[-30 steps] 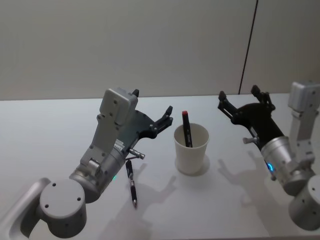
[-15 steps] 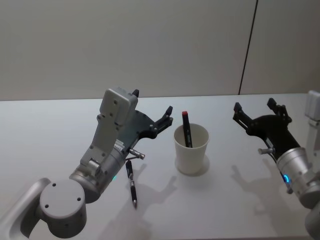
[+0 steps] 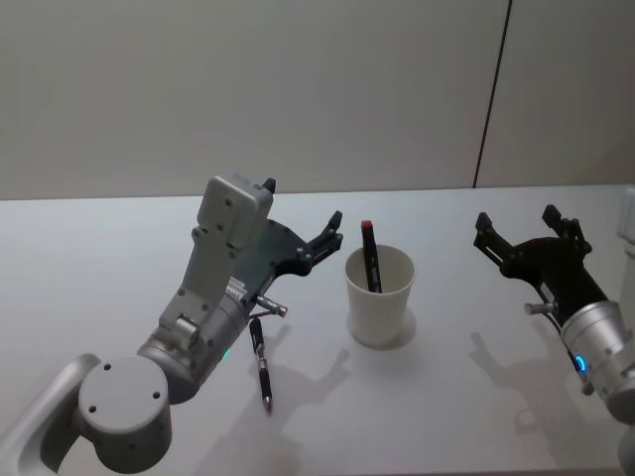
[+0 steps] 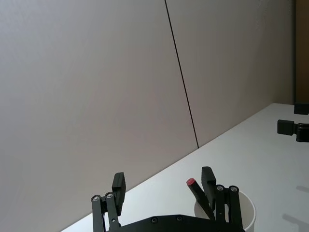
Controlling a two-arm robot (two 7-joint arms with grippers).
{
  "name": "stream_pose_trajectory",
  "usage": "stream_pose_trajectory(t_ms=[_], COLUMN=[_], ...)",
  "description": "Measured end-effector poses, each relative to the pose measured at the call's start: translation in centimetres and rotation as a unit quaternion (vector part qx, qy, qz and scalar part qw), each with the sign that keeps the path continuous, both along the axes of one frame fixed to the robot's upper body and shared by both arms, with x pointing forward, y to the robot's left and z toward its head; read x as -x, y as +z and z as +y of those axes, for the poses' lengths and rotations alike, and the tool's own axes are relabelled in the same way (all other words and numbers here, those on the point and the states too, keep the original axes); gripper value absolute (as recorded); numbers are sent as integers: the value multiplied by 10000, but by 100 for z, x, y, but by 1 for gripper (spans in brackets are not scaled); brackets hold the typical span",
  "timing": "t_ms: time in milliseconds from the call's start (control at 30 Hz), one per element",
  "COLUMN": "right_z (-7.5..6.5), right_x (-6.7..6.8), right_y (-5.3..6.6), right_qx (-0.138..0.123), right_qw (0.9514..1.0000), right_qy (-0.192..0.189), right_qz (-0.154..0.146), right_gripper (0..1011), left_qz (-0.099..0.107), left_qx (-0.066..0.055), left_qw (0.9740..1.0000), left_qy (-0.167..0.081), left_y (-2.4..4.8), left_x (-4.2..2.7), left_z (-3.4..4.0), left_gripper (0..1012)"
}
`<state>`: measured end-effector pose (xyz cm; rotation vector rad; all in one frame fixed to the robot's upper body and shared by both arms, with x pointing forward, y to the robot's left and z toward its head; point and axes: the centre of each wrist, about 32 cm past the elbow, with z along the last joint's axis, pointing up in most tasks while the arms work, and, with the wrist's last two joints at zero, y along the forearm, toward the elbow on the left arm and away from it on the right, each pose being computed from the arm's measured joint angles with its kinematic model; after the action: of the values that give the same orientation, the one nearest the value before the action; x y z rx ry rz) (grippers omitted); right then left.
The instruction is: Place the pen into the pen holder.
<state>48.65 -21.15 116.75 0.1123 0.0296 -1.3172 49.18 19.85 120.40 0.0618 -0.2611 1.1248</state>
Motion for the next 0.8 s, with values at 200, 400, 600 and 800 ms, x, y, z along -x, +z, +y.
stream_pose_trajectory(t_ms=[200,400,600,800], right_z=[-10,-17,-21,-24], right_x=[13,23,28,31], right_y=[0,-1,-1,0], right_qx=[2,3,5,4], right_qw=[10000,10000,10000,10000], right_qy=[-15,-26,-31,-38], right_qz=[25,46,54,59], right_gripper=[1001,1001,1001,1001], left_qz=[174,509,833,1237], left_qx=[115,335,543,782], left_qw=[9998,9980,9946,9878], left_qy=[42,163,309,532], left_y=[-15,-37,-61,-74], left_x=[12,41,73,106], left_z=[5,9,7,-3], left_gripper=[1003,1003,1003,1003])
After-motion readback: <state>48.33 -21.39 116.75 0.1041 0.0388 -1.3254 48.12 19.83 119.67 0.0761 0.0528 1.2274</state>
